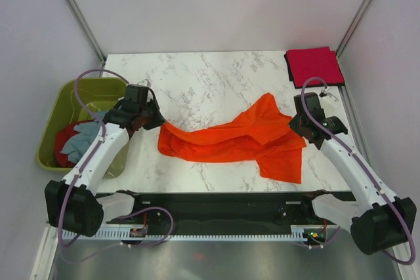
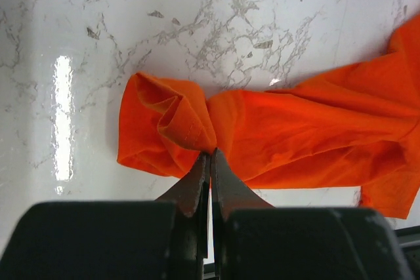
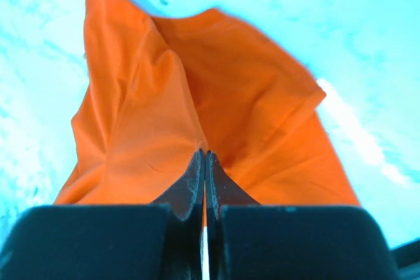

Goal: Fold and stack the t-shirts
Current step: Flatten the tshirt out

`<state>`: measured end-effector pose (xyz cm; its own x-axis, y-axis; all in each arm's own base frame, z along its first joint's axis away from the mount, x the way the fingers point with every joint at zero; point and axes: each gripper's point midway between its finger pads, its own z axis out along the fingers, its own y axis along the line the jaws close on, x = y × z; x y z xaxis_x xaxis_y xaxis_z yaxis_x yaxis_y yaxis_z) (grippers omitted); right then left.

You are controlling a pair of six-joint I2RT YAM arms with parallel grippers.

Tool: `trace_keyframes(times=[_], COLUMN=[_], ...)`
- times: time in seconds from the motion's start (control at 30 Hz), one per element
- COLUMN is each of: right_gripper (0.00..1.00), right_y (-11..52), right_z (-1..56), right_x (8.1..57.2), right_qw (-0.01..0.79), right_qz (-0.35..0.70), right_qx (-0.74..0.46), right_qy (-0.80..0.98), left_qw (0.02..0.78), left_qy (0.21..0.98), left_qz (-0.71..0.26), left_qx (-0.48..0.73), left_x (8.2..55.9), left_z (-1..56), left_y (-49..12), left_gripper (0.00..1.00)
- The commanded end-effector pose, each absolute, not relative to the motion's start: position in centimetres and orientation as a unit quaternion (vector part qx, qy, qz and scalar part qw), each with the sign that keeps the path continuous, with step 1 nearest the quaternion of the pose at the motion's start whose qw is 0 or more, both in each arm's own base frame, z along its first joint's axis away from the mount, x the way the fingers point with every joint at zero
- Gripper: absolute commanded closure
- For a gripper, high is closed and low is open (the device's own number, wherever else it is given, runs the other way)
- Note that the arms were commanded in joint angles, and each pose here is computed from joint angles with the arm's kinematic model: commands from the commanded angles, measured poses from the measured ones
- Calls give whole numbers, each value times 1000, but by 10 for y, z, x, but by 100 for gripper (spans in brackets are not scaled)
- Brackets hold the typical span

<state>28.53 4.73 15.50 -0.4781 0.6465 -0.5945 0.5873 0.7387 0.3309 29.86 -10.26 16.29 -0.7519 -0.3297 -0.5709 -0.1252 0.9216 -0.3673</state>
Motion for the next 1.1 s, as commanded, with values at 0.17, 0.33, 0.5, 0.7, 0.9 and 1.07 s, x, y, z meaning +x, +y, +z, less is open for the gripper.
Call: trace_keyframes(times=[0.17,0.33,0.5,0.7,0.9,1.07], right_gripper=[100,100,100,100,100,100], right_y=[-7,-6,-4,7,16,17], right_z=[205,219,221,220,212,207], right_x=[259,257,259,265,267,267], right_qw=[427,447,457,456,450,448], right_qz=[-60,-41,-32,-1,17,19], right_qx=[351,354,350,339,328,324], right_qy=[831,820,817,823,830,833], left_qw=[282,239,210,249,198,235], left_qy=[941,952,968,957,960,938], left_qz=[-152,-172,-107,-79,-70,-102], left_qx=[-109,-80,-88,-121,-185,-234], left_x=[302,310,312,308,306,308], left_z=[139,111,90,106,80,99], left_y=[-127,-161,-145,-122,-102,-97], left_gripper=[98,96,64,52,62,60])
